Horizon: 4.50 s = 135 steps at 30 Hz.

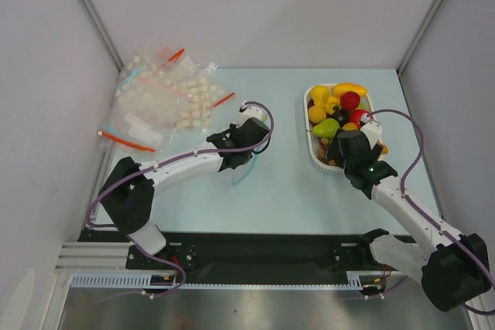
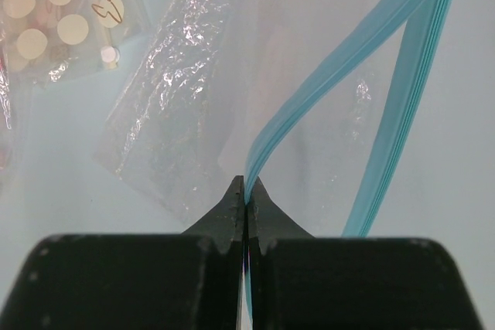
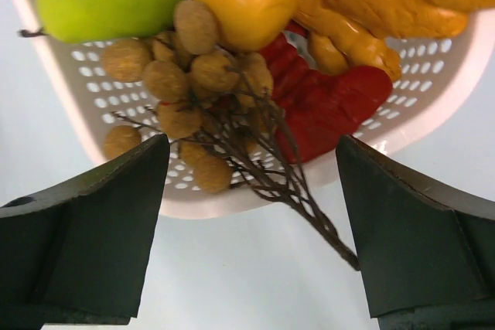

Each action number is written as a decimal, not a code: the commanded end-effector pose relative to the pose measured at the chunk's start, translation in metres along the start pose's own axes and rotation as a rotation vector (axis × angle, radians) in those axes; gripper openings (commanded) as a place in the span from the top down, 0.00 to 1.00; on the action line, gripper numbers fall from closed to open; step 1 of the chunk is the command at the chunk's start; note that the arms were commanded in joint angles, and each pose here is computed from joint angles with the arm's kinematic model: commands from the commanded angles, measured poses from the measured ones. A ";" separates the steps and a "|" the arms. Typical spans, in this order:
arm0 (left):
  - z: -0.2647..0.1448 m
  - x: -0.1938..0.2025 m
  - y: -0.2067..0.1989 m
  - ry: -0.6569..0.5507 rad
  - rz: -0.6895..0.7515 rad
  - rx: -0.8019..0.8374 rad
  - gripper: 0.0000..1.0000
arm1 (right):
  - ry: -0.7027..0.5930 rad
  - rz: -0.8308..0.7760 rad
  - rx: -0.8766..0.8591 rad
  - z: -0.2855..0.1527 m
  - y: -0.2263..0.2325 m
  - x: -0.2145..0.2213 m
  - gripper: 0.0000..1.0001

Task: Place the food in the zip-top bag and seal the zipper
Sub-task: Pick up the fake fruit from the bin, then place the fake fruit in the zipper food storage bag.

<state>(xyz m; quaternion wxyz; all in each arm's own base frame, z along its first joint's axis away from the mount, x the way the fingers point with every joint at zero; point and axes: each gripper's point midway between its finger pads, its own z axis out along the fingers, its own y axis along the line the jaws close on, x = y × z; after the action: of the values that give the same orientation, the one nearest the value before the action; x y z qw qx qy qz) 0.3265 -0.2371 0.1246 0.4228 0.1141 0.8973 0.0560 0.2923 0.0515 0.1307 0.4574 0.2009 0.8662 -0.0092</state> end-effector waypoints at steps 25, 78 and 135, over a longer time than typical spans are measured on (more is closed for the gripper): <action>-0.038 -0.030 0.001 -0.111 -0.098 0.076 1.00 | -0.089 0.109 -0.227 -0.057 0.027 -0.056 1.00; -0.148 -0.060 -0.051 -0.171 -0.227 0.700 1.00 | -0.249 -0.068 -1.319 -0.188 0.163 -0.034 1.00; -0.151 -0.069 -0.024 -0.237 -0.288 0.643 1.00 | -0.115 -0.343 -0.950 -0.128 0.204 0.020 1.00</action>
<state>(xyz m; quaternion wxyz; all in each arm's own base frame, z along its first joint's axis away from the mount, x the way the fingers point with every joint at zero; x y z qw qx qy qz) 0.2482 -0.2769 0.2451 0.4340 0.1185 0.8455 -0.2877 0.2425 0.2711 0.2019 0.5133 -0.1946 0.7769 0.3082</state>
